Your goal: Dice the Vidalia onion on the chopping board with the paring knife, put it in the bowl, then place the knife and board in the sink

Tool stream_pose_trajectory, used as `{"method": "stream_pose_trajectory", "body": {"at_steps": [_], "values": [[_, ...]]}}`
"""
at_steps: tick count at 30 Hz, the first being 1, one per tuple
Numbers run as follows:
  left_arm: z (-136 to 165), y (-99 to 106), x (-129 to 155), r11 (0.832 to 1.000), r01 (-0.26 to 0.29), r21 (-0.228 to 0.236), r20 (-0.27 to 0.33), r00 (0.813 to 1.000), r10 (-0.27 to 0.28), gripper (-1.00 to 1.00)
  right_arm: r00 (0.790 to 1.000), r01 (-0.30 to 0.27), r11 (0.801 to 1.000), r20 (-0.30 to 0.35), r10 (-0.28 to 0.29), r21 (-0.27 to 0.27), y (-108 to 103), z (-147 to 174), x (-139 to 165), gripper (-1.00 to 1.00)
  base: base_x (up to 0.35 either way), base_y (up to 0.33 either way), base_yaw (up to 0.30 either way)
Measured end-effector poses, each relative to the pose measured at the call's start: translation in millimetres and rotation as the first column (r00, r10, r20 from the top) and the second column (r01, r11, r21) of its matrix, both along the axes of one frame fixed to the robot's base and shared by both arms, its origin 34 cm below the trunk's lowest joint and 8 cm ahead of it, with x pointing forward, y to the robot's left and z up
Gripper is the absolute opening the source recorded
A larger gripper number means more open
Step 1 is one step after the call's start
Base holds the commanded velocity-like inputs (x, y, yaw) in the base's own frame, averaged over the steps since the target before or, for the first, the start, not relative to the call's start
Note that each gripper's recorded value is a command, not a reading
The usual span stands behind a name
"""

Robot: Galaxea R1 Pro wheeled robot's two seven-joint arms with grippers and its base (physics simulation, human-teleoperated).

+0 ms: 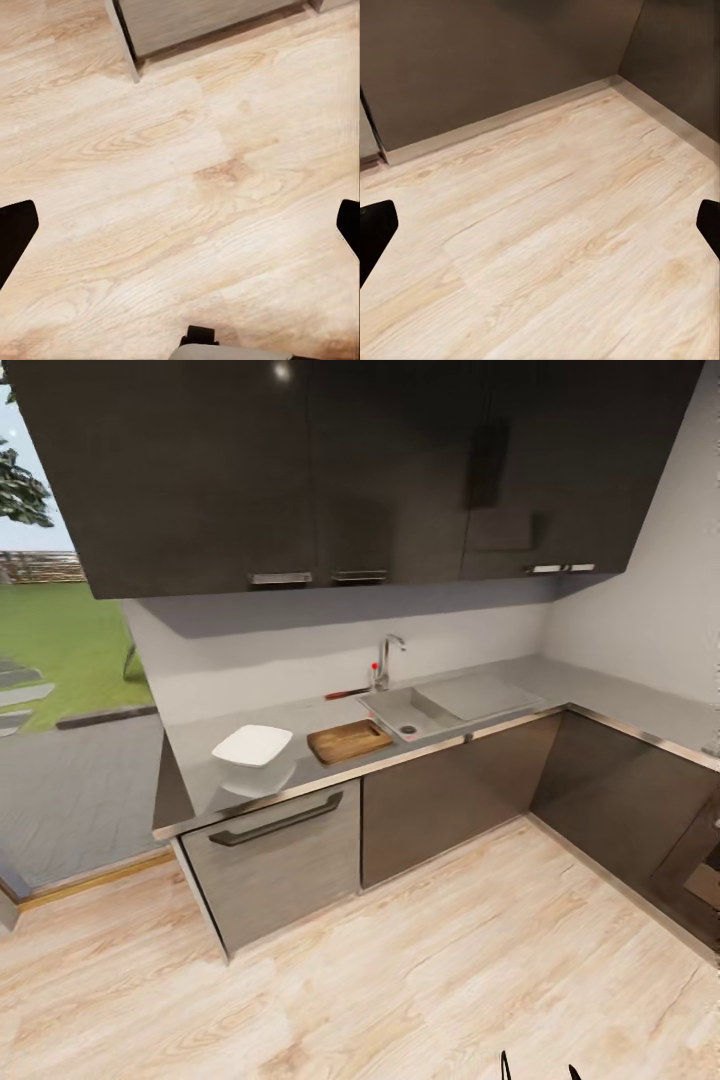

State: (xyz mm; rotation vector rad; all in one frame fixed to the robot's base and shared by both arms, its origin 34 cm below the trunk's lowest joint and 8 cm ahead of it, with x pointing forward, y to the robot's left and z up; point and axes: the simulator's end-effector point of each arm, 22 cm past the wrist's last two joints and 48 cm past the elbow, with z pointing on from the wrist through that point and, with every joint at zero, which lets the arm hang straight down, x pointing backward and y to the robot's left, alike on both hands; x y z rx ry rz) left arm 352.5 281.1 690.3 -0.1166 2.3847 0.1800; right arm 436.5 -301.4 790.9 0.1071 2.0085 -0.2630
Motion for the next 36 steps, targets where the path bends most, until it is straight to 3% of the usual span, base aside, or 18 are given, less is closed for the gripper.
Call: {"method": "stream_pose_trajectory", "body": {"at_steps": [15, 36], "values": [[-2.2, 0.2, -3.8, 1.000, 0.000, 0.000, -0.010, 1.000, 0.000, 1.00, 1.000, -0.002, 1.000, 0.001, 0.002, 0.000, 0.6, 0.1, 0.1, 1.00, 0.000, -0.318, 0.009], [-2.0, 0.3, -3.7, 1.000, 0.000, 0.001, -0.008, 1.000, 0.000, 1.00, 1.000, -0.001, 1.000, 0.009, 0.001, 0.000, 0.6, 1.6, 0.9, 1.00, 0.000, -0.318, 0.235]]}}
